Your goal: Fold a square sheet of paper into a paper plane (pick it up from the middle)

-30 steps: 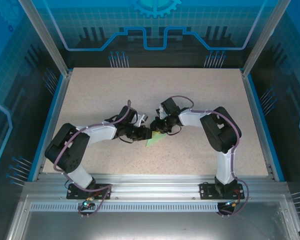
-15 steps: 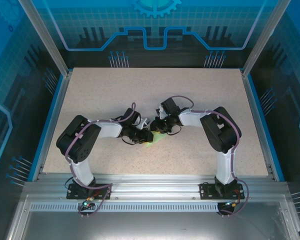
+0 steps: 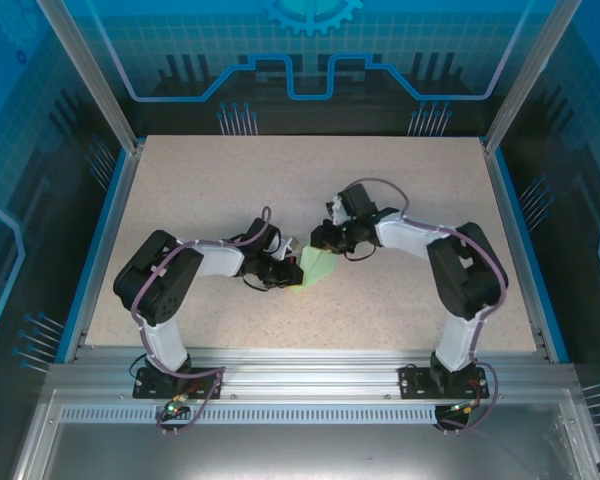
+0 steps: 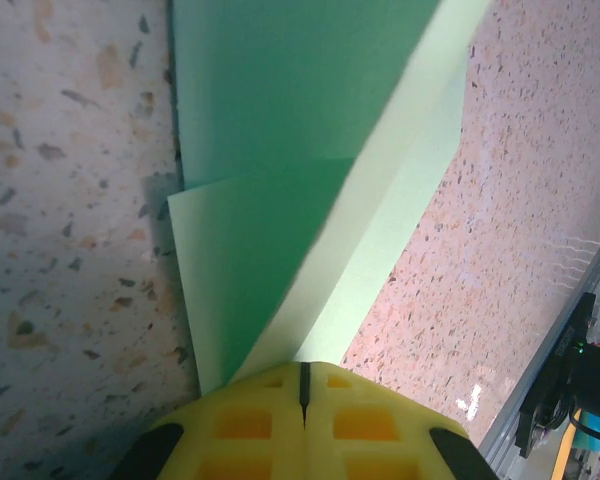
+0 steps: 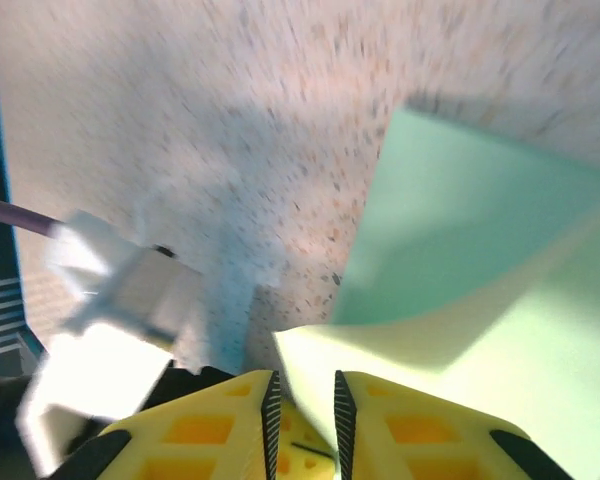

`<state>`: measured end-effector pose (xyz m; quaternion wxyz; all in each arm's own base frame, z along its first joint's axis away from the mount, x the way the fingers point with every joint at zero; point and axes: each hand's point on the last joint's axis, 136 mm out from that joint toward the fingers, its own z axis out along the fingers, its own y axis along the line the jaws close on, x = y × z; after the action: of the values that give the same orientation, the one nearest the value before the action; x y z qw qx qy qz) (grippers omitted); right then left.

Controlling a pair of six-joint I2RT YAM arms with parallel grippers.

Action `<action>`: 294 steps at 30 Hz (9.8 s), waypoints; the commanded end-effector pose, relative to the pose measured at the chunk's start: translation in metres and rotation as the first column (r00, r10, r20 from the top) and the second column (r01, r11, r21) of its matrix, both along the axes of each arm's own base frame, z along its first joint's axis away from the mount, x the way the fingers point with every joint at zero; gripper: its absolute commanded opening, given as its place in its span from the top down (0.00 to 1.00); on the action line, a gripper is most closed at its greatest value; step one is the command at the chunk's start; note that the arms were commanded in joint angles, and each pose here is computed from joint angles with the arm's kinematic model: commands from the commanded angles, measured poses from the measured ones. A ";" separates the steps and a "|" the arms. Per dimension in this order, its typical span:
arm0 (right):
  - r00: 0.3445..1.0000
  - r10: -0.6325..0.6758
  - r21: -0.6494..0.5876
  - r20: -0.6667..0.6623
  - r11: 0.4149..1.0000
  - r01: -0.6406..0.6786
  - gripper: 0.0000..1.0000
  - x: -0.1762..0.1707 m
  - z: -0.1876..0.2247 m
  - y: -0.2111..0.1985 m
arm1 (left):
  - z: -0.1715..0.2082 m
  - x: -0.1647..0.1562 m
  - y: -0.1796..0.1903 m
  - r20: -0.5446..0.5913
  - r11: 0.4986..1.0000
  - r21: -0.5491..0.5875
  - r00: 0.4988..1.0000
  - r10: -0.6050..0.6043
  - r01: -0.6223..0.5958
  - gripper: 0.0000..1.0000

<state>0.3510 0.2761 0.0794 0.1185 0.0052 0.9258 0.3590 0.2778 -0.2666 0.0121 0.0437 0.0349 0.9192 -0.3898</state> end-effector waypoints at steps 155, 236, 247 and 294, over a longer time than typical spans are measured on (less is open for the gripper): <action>0.990 0.040 -0.061 -0.132 0.997 -0.049 0.76 -0.011 -0.083 0.009 | 0.030 -0.011 0.016 0.025 0.998 0.067 1.000 0.017 -0.019 0.79; 0.982 -0.093 -0.067 -0.162 0.994 0.083 0.54 -0.052 -0.066 -0.013 | -0.004 0.031 0.012 0.007 0.991 0.135 1.000 -0.002 0.002 0.82; 0.983 -0.096 -0.035 -0.157 0.995 0.092 0.54 -0.048 -0.064 -0.008 | -0.004 0.029 0.011 0.002 0.992 0.127 1.000 -0.002 0.001 0.82; 0.988 -0.082 0.003 -0.131 0.997 0.083 0.51 -0.044 -0.058 -0.001 | 0.002 0.026 0.009 -0.003 0.995 0.098 1.000 0.010 -0.010 0.85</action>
<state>0.3073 0.2601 0.0234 0.0684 0.0852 0.9364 0.3336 0.3148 -0.2599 0.0149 0.0614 0.0401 0.9392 -0.3354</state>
